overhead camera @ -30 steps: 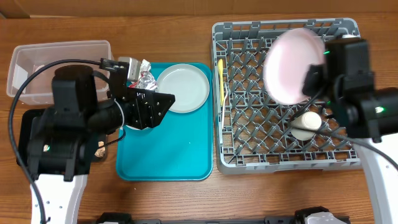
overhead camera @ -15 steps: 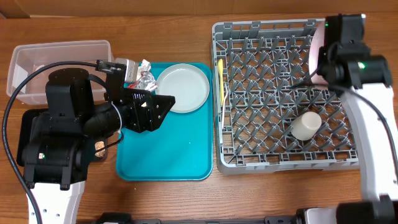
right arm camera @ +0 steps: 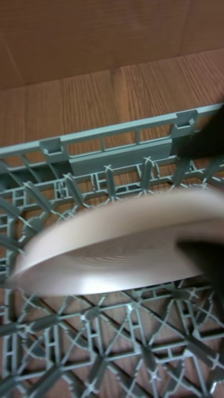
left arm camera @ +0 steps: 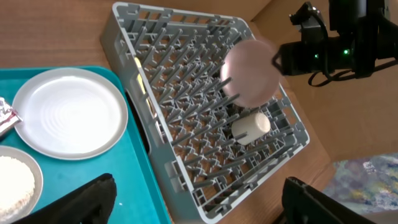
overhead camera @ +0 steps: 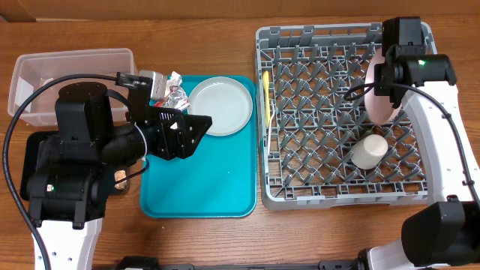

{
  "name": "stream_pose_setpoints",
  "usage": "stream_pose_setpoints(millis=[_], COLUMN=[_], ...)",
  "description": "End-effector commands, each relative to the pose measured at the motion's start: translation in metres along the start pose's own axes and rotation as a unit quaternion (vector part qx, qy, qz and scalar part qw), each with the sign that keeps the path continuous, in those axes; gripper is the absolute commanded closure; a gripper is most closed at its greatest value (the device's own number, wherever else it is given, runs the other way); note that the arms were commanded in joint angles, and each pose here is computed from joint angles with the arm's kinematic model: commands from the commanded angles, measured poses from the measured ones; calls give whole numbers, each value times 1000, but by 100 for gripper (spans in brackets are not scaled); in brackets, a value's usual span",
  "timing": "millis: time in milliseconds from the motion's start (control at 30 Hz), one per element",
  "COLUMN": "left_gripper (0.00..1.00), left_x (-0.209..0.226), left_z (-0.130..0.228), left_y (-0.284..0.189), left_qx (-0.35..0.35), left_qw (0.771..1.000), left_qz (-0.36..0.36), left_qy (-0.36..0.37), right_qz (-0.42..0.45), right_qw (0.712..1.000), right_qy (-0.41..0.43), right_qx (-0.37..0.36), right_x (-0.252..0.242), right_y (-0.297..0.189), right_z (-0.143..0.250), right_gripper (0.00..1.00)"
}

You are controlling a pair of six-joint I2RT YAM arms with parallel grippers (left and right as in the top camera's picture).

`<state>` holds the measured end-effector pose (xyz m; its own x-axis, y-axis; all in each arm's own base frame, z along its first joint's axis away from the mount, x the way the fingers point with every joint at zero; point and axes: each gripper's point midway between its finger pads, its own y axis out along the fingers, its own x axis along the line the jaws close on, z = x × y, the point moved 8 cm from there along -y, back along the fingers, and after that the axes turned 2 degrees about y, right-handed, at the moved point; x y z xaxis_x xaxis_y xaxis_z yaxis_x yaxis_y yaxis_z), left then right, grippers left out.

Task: Sort waste into correct bins and load items into the dishwasher rack
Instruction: 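Lower the pink plate upright into the rack's right side and release, then grasp the white plate rim on the teal tray with the left gripper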

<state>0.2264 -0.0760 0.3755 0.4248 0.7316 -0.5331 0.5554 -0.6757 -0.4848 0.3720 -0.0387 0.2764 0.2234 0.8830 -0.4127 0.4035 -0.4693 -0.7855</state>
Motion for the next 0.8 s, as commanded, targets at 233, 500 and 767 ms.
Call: stream_pose_setpoints(millis=[233, 500, 767], left_gripper=[0, 2, 27], left_x=[-2, 46, 81], left_z=[1, 16, 39], left_y=[0, 16, 103], left_qx=[12, 75, 211], left_qw=[1000, 979, 943], left_qz=[4, -178, -226], left_qy=[7, -65, -119], right_qz=[-11, -286, -495], right_qw=[994, 940, 858], right_qy=[97, 132, 92], right_qx=[-58, -128, -101], right_x=[-22, -19, 0], right_y=[-42, -137, -186], right_z=[-3, 17, 43], right_gripper=[0, 0, 0])
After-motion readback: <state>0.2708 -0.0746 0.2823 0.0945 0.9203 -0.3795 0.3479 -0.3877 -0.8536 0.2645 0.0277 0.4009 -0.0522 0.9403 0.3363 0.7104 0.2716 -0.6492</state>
